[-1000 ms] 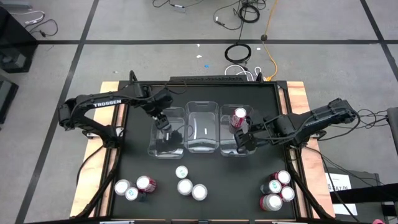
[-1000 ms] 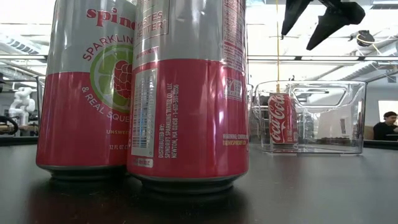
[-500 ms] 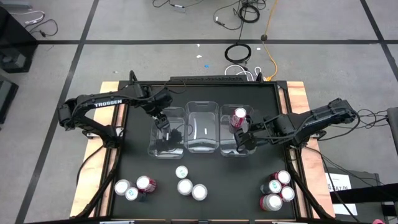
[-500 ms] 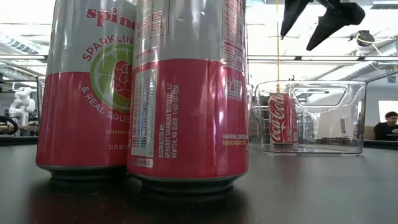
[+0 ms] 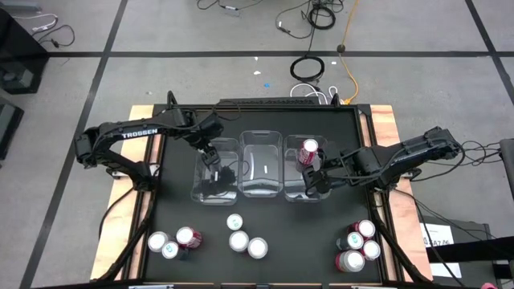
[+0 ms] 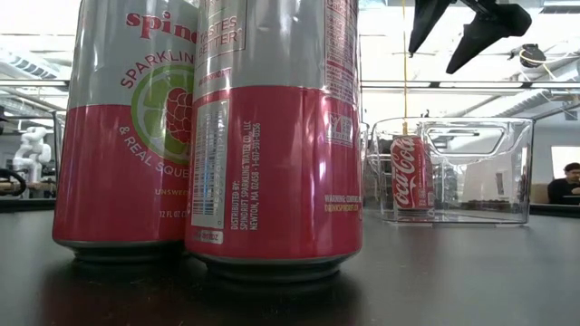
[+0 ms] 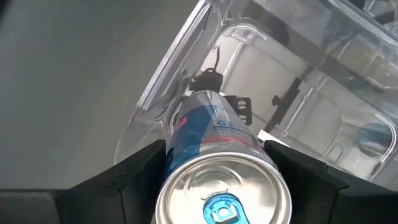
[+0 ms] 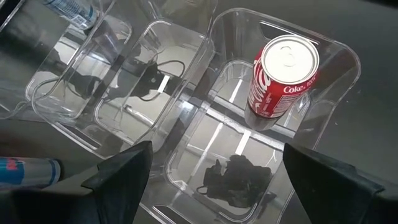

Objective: Sort soda cans
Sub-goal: Put the bottom left blue soda can into the left transparent bin

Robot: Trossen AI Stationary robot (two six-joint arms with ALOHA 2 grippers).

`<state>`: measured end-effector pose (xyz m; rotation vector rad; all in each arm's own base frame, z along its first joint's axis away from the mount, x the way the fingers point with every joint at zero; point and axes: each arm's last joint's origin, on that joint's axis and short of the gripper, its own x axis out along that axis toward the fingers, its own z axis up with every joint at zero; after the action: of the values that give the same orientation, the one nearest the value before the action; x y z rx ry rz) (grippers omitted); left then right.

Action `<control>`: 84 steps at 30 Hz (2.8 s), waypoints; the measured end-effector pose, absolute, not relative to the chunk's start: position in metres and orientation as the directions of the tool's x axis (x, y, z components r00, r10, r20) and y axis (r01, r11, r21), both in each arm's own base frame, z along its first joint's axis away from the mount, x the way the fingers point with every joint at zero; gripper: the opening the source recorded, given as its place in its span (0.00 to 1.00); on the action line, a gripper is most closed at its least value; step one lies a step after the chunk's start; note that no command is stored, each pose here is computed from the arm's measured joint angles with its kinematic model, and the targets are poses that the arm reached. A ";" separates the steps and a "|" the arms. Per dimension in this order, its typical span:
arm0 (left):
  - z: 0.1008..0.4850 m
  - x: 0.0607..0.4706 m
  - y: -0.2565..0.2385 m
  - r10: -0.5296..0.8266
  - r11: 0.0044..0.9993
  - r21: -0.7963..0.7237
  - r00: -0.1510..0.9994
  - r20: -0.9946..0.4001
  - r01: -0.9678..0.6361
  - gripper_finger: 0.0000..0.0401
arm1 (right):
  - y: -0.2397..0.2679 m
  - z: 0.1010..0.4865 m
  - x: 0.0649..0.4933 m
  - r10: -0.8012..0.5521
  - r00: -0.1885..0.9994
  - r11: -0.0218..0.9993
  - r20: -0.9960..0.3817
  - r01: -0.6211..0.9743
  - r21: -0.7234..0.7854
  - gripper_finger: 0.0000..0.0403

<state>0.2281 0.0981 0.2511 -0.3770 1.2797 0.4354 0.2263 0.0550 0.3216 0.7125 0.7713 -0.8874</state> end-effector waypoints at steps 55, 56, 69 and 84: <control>0.347 0.221 0.092 0.114 0.790 -0.064 0.248 -0.962 -0.609 0.70 | 0.055 0.322 0.226 -0.395 0.411 0.495 -0.822 0.849 0.186 0.88; 0.350 0.218 0.088 0.107 0.774 -0.071 0.240 -0.965 -0.629 0.70 | 0.055 0.322 0.226 -0.395 0.411 0.499 -0.822 0.847 0.183 0.88; 0.376 0.159 0.006 0.123 0.651 -0.199 0.360 -0.925 -0.733 0.70 | 0.056 0.322 0.227 -0.393 0.415 0.565 -0.821 0.813 0.141 0.88; 0.366 0.141 -0.020 0.151 0.661 -0.196 0.384 -0.911 -0.724 0.70 | 0.056 0.322 0.227 -0.391 0.422 0.604 -0.818 0.788 0.118 0.88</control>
<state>0.1410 -0.0200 0.3657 -0.6492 1.0349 0.6105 0.2273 0.0559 0.3220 0.5410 0.8427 -0.7847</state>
